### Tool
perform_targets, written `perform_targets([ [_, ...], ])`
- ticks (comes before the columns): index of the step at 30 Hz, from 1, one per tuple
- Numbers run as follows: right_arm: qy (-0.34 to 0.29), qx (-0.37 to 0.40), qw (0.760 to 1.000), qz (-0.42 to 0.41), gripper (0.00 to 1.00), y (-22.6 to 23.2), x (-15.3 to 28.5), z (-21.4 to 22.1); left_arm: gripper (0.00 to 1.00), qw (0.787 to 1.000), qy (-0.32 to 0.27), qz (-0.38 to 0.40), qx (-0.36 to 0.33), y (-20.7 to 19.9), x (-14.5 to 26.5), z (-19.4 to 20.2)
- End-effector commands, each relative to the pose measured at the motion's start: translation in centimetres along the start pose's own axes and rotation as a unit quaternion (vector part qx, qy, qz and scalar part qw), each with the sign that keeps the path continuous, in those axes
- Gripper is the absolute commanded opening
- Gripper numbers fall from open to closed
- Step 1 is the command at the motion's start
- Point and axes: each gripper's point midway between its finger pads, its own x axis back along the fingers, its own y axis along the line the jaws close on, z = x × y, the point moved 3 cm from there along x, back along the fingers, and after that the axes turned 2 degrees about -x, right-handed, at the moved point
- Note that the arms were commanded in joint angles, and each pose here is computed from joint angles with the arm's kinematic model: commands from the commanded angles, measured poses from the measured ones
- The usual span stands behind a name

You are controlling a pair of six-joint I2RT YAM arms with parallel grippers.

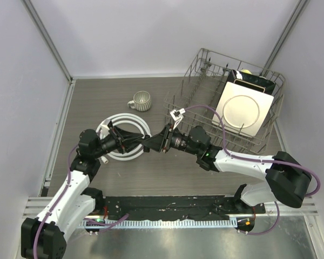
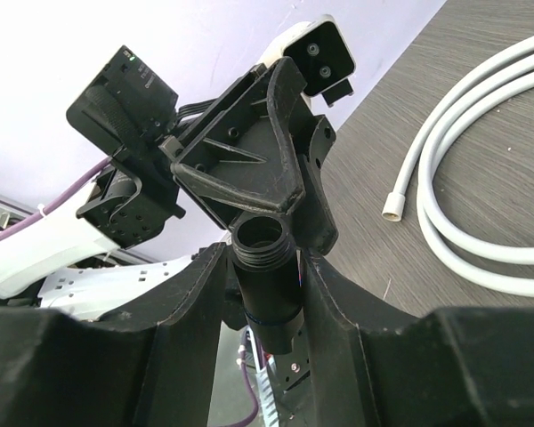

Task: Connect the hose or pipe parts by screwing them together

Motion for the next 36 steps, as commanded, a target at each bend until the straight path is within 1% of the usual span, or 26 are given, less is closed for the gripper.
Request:
perform_targets([
  [1, -0.008, 0.009, 1.000, -0.011, 0.43, 1.2, -0.9, -1.0, 0.00, 0.999, -0.012, 0.023, -0.022, -1.3, 0.2, 0.0],
  [7, 0.001, 0.003, 1.000, -0.003, 0.43, 1.0, -1.3, -0.9, 0.00, 0.998, -0.021, 0.015, -0.057, -2.1, 0.3, 0.0],
  [9, 0.001, 0.004, 1.000, 0.004, 0.43, 0.7, -1.4, -0.9, 0.00, 0.998, -0.019, 0.016, -0.055, -2.2, 0.2, -0.1],
  [12, 0.001, 0.008, 1.000, 0.011, 0.33, 0.3, -1.3, -0.7, 0.00, 0.998, -0.016, 0.020, -0.052, -2.3, 0.1, -0.1],
  [13, -0.001, 0.008, 1.000, 0.010, 0.22, 0.3, -1.3, -0.8, 0.00, 0.998, -0.015, 0.018, -0.051, -2.2, 0.1, -0.1],
  [14, -0.003, 0.009, 1.000, 0.008, 0.19, 0.4, -1.2, -0.8, 0.00, 0.999, -0.017, 0.015, -0.049, -2.1, 0.1, -0.1],
  [15, -0.004, 0.006, 1.000, 0.008, 0.19, 0.4, -1.2, -0.8, 0.00, 0.999, -0.017, 0.014, -0.049, -2.0, 0.1, -0.1],
  [17, 0.001, 0.005, 1.000, 0.012, 0.26, 0.2, -1.2, -0.6, 0.00, 0.999, -0.019, 0.013, -0.048, -1.8, 0.1, -0.2],
  [18, 0.001, 0.009, 1.000, 0.015, 0.26, 0.1, -1.2, -0.6, 0.00, 0.998, -0.017, 0.017, -0.051, -2.0, 0.2, -0.1],
  [19, 0.003, 0.014, 1.000, 0.015, 0.07, 0.0, -1.2, -0.5, 0.00, 0.998, -0.016, 0.020, -0.051, -1.9, 0.1, -0.1],
  [20, -0.001, 0.018, 1.000, 0.016, 0.01, 0.0, -1.0, -0.6, 0.00, 0.998, -0.015, 0.030, -0.059, -2.3, 0.1, -0.1],
  [21, -0.008, 0.019, 1.000, 0.020, 0.01, 0.1, -0.8, -0.8, 0.00, 0.997, -0.009, 0.032, -0.068, -2.4, 0.2, 0.0],
  [22, -0.016, 0.022, 0.999, 0.033, 0.01, -0.3, -0.6, -1.0, 0.14, 0.995, -0.009, 0.038, -0.087, -3.2, 0.3, 0.0],
  [23, -0.019, 0.025, 0.999, 0.041, 0.01, -0.4, -0.3, -1.2, 0.39, 0.996, -0.008, 0.010, -0.088, -2.5, 0.4, 0.0],
  [24, -0.027, 0.035, 0.998, 0.043, 0.01, -0.1, 0.2, -1.8, 0.60, 0.990, -0.013, -0.009, -0.141, -2.2, 0.6, 0.0],
  [25, -0.024, 0.041, 0.997, 0.056, 0.01, -0.5, 0.5, -1.7, 0.94, 0.983, -0.029, -0.017, -0.181, -3.9, 0.9, 0.1],
  [26, -0.029, 0.047, 0.997, 0.058, 0.01, -0.5, 0.8, -2.1, 1.00, 0.983, -0.041, -0.096, -0.152, -1.6, 1.5, -0.3],
  [27, -0.035, 0.051, 0.996, 0.064, 0.01, -0.4, 1.2, -2.3, 1.00, 0.971, -0.054, -0.130, -0.195, -1.1, 2.0, -0.7],
  [28, -0.036, 0.053, 0.995, 0.077, 0.01, -0.9, 1.5, -2.3, 1.00, 0.960, -0.100, -0.151, -0.213, -2.2, 2.5, -1.7],
  [29, -0.043, 0.054, 0.994, 0.082, 0.01, -1.0, 1.7, -2.6, 1.00, 0.954, -0.110, -0.189, -0.203, -1.2, 3.1, -1.9],
  [30, -0.048, 0.050, 0.994, 0.087, 0.01, -1.5, 2.0, -2.9, 1.00, 0.946, -0.133, -0.204, -0.214, -1.5, 3.6, -2.4],
  [31, -0.050, 0.046, 0.994, 0.083, 0.01, -1.4, 2.3, -3.2, 1.00, 0.929, -0.177, -0.257, -0.199, -0.1, 4.7, -3.6],
  [33, -0.048, 0.034, 0.995, 0.079, 0.01, -1.3, 2.6, -3.4, 1.00, 0.903, -0.207, -0.313, -0.207, 1.2, 5.9, -4.8],
  [34, -0.051, 0.036, 0.995, 0.077, 0.01, -0.9, 2.9, -3.8, 1.00, 0.884, -0.215, -0.367, -0.197, 2.5, 7.3, -4.9],
  [35, -0.051, 0.050, 0.995, 0.073, 0.01, -0.7, 3.1, -3.9, 1.00, 0.847, -0.262, -0.415, -0.205, 3.3, 8.9, -6.5],
  [36, -0.043, 0.061, 0.995, 0.064, 0.01, -0.4, 3.3, -3.7, 1.00, 0.826, -0.271, -0.451, -0.201, 3.9, 9.8, -7.0],
])
